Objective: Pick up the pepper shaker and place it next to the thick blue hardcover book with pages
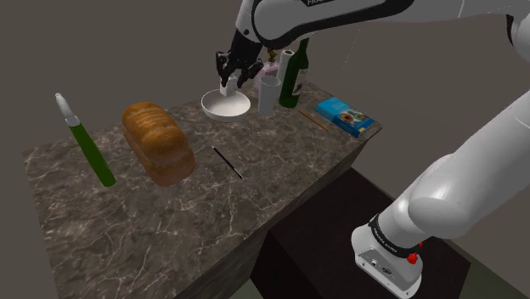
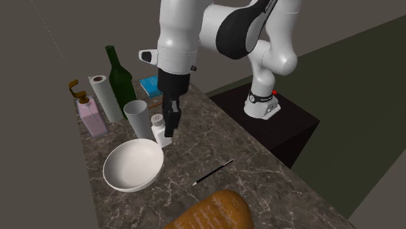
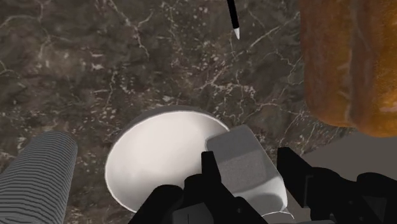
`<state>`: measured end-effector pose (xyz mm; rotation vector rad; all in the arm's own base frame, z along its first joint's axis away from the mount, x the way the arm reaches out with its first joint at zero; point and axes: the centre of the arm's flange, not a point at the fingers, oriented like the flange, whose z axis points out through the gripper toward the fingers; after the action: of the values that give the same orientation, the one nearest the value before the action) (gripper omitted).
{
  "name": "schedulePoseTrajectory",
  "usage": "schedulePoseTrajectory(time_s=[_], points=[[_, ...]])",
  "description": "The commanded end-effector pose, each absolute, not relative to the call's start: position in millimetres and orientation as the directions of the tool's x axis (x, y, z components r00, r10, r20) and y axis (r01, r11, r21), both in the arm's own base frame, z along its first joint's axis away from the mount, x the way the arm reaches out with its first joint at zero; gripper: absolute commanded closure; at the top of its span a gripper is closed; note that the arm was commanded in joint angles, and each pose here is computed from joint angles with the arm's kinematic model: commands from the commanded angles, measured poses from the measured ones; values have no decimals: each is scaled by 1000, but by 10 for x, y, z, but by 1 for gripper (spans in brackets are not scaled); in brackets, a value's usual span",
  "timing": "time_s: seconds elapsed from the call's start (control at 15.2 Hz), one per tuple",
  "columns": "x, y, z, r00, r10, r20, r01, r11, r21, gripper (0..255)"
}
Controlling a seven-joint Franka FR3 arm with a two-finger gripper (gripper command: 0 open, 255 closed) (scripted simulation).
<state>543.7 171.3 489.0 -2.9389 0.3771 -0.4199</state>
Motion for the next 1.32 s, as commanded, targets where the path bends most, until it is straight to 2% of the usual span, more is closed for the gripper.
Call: schedulePoseTrajectory(time_s=[0.0,1.25], points=[[5408,1447,4888,930,-265,256,-223,-958,-181,255],[5081,-1040,4898,930,-265,256,-223,-958,-181,255]])
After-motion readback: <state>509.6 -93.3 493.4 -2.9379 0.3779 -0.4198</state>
